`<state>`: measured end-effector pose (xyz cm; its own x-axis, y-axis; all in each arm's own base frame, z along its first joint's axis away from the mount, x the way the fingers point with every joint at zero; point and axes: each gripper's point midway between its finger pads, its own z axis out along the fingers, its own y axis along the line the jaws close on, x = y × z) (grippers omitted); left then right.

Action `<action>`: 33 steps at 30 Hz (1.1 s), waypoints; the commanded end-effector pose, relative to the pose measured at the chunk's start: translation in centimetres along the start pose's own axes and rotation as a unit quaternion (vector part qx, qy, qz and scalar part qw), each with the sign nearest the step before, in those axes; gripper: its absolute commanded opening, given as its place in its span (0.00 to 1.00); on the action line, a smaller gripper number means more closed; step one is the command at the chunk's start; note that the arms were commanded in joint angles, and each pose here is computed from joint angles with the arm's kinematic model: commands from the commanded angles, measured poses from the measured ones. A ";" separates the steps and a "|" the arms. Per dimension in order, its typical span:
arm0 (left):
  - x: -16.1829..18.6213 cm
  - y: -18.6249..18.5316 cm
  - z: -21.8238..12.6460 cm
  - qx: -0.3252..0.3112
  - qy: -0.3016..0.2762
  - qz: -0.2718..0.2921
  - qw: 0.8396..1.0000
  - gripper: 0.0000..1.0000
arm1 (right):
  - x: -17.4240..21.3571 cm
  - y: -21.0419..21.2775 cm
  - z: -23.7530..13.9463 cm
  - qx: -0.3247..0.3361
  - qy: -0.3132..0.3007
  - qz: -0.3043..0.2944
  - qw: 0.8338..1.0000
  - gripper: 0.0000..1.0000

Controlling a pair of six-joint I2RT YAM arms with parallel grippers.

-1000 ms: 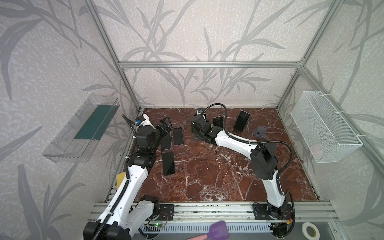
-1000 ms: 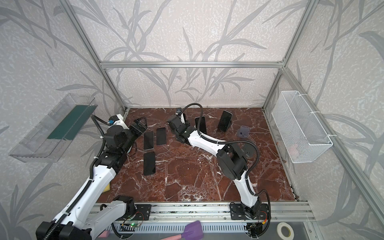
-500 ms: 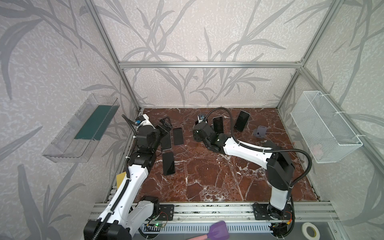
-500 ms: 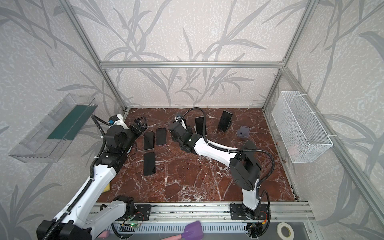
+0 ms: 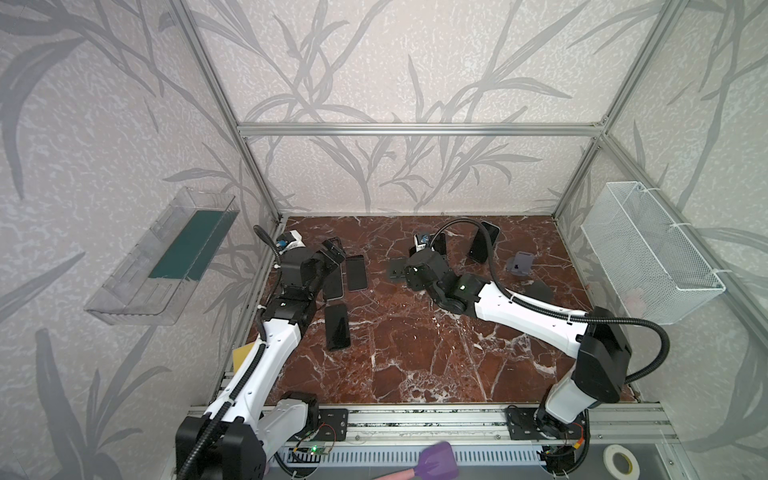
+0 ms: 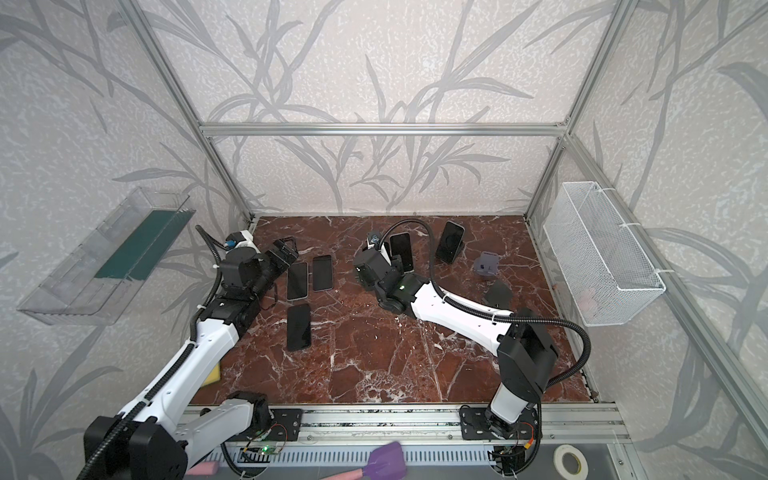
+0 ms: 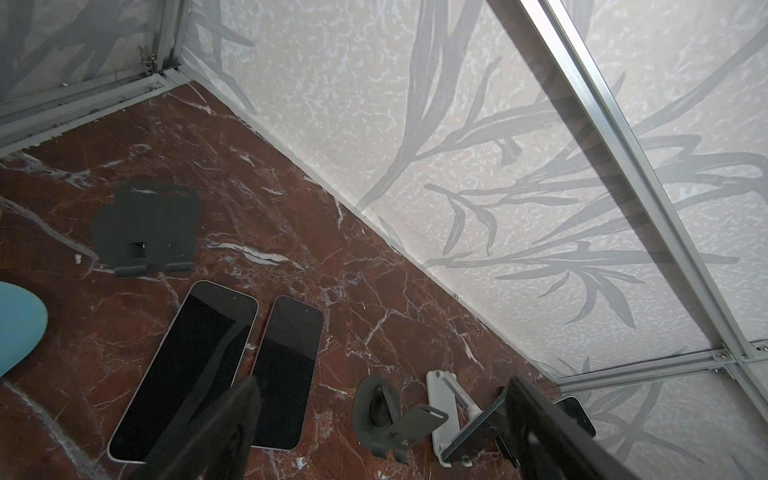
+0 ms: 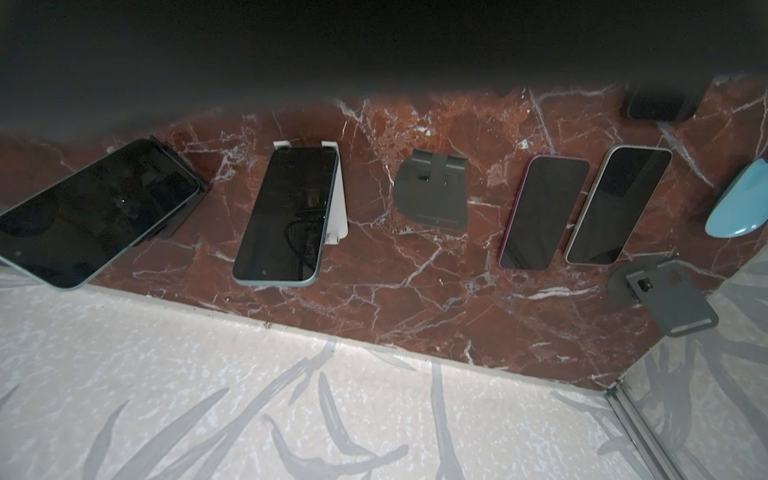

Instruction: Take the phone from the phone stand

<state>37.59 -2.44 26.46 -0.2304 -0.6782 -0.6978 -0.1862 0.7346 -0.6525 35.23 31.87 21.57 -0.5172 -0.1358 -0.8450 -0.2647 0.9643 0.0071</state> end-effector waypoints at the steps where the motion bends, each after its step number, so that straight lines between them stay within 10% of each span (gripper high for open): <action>1: -1.9 -0.1 -0.5 -0.002 -0.027 0.003 1.000 0.93 | 0.8 1.1 -1.1 -0.021 0.020 0.013 0.999 0.71; 33: -2.0 1.9 0.8 -0.021 -0.019 -0.028 0.999 0.92 | 11.4 14.3 2.3 -0.123 0.193 -0.006 0.973 0.71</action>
<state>38.14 0.21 25.19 -0.2081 -0.7060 -0.6769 -0.2587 0.7071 -0.6581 27.46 43.90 9.89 -0.7591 -0.2961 -0.5797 -0.4479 0.8838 0.1351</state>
